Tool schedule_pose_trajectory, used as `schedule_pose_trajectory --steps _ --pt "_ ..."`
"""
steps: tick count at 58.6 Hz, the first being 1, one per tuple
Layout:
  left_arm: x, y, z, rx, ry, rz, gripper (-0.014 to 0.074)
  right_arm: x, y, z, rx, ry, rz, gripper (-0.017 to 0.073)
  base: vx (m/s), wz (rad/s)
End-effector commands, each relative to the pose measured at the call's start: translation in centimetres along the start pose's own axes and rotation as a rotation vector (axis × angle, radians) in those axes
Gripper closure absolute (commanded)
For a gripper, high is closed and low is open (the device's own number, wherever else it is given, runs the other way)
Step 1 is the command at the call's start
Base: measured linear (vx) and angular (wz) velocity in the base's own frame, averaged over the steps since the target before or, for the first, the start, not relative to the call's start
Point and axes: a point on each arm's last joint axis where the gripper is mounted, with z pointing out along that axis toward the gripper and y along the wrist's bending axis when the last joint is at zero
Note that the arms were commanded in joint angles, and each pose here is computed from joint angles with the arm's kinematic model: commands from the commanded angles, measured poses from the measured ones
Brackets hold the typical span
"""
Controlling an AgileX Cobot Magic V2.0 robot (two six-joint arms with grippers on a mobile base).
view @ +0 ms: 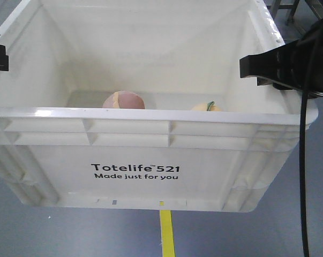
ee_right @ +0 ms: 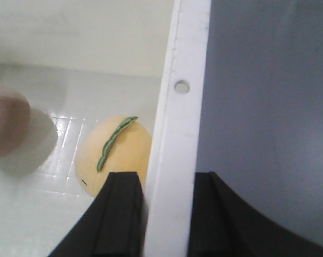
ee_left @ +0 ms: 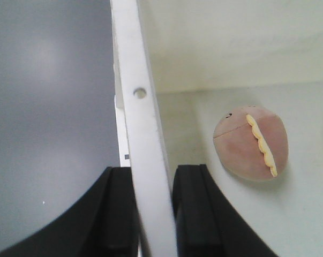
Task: Place moving items into box and shelve
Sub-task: 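Hold the tote with both grippers while the base drives away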
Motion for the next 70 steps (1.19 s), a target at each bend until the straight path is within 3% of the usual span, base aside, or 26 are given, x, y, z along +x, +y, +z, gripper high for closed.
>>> schedule_pose_trajectory --steps 1,70 --pt "-1.91 -0.25 -2.07 0.020 -0.202 0.020 0.0555 -2.04 -0.75 -2.30 -0.004 -0.224 -0.045 0.0495 0.45 -0.02" --pt "-1.91 -0.24 -2.07 0.019 -0.202 0.021 0.0555 -2.04 -0.75 -2.30 -0.004 -0.224 -0.045 0.0495 0.44 -0.19"
